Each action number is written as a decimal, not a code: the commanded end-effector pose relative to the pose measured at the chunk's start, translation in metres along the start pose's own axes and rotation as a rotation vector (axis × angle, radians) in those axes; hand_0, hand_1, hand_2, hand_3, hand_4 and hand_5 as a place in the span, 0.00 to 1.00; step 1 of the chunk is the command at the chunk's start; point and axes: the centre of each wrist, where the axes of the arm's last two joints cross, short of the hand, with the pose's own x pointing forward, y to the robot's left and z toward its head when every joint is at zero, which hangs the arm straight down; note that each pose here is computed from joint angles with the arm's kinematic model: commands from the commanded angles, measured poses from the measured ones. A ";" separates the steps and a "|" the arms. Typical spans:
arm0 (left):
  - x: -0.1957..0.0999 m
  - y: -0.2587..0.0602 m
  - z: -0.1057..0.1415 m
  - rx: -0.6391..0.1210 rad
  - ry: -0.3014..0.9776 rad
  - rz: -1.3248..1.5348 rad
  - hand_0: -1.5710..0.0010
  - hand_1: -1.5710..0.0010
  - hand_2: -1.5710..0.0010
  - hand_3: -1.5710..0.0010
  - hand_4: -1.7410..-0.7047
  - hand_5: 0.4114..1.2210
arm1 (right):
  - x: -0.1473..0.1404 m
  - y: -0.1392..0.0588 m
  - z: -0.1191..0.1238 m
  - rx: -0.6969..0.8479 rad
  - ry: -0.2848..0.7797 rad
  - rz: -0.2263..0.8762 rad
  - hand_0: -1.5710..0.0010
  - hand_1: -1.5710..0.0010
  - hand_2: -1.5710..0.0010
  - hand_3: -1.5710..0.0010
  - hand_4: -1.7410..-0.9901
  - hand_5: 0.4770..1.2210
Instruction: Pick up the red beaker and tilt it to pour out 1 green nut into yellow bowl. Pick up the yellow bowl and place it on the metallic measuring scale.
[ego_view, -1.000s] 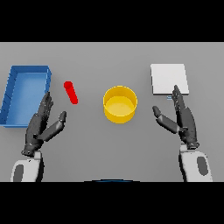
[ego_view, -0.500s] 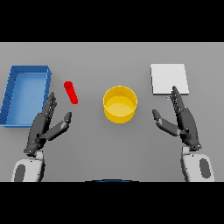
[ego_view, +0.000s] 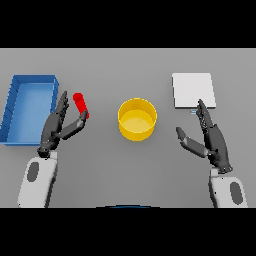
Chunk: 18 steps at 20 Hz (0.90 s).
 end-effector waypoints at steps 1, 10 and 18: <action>-0.003 0.001 -0.005 0.004 -0.014 -0.005 1.00 1.00 1.00 1.00 0.51 0.29 | 0.000 0.000 0.002 -0.002 -0.004 -0.005 1.00 1.00 1.00 1.00 0.60 0.19; -0.002 -0.018 -0.050 -0.005 -0.029 -0.053 1.00 1.00 1.00 1.00 0.49 0.29 | 0.005 -0.003 -0.006 -0.020 0.020 0.029 1.00 1.00 1.00 1.00 0.59 0.22; -0.012 -0.025 -0.067 0.013 -0.057 0.008 0.90 0.91 0.89 0.92 0.36 0.41 | 0.003 0.000 -0.004 -0.029 0.016 0.012 1.00 1.00 1.00 1.00 0.59 0.23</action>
